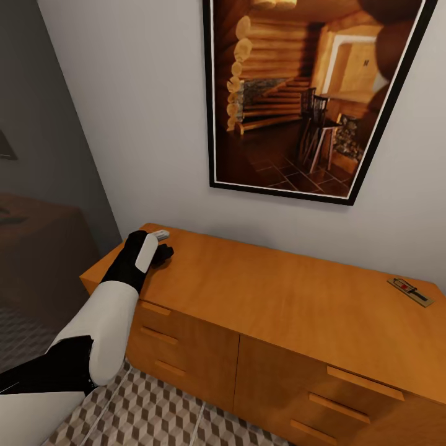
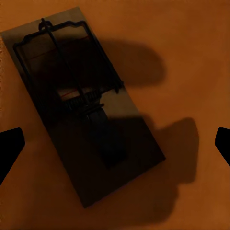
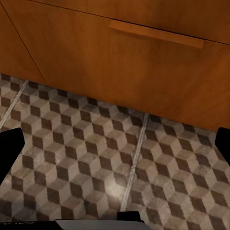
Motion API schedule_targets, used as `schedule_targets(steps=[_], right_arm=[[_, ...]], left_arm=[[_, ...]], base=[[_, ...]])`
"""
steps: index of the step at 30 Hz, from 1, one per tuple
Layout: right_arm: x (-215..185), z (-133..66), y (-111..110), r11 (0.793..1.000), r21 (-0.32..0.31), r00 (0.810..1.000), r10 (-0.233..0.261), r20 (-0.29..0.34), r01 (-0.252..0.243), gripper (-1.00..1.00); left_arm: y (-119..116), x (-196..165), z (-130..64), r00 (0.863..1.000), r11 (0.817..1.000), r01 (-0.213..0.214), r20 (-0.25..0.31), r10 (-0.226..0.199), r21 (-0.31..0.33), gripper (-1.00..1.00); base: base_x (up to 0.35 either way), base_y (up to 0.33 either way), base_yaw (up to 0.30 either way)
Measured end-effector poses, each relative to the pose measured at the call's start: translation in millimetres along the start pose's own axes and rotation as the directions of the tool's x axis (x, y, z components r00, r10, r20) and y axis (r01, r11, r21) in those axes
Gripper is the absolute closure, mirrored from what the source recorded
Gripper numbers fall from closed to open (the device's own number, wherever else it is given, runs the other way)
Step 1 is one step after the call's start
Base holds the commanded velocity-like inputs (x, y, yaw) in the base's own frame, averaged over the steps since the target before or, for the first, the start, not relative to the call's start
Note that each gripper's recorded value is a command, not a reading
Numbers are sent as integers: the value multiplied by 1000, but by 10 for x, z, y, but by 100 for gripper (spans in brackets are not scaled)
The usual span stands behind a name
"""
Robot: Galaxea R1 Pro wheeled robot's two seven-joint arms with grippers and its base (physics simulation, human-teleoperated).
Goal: Take the four mousetraps from the cabinet in the bathroom and place them on the bathroom floor. Make sure all four end up on the same floor surface, and ensure that at least two of them are either under or directly next to the same bathroom sink.
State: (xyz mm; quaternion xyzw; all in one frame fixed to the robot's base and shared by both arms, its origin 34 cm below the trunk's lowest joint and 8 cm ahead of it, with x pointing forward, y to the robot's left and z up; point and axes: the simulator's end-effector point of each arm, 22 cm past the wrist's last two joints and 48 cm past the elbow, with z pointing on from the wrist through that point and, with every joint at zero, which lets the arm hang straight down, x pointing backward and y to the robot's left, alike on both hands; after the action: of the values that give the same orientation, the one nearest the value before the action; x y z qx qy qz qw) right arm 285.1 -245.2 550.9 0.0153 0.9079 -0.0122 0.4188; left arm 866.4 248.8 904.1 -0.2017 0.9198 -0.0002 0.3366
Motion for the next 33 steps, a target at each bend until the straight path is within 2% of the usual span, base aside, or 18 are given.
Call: schedule_targets(steps=[33], right_arm=[[27, -13, -2, 1000, 0, 1000, 0, -9, 0, -100]], left_arm=[[-3, -10, 27, 1000, 1000, 3, 4, -3, 1, -100]], base=[[0, 0, 0]])
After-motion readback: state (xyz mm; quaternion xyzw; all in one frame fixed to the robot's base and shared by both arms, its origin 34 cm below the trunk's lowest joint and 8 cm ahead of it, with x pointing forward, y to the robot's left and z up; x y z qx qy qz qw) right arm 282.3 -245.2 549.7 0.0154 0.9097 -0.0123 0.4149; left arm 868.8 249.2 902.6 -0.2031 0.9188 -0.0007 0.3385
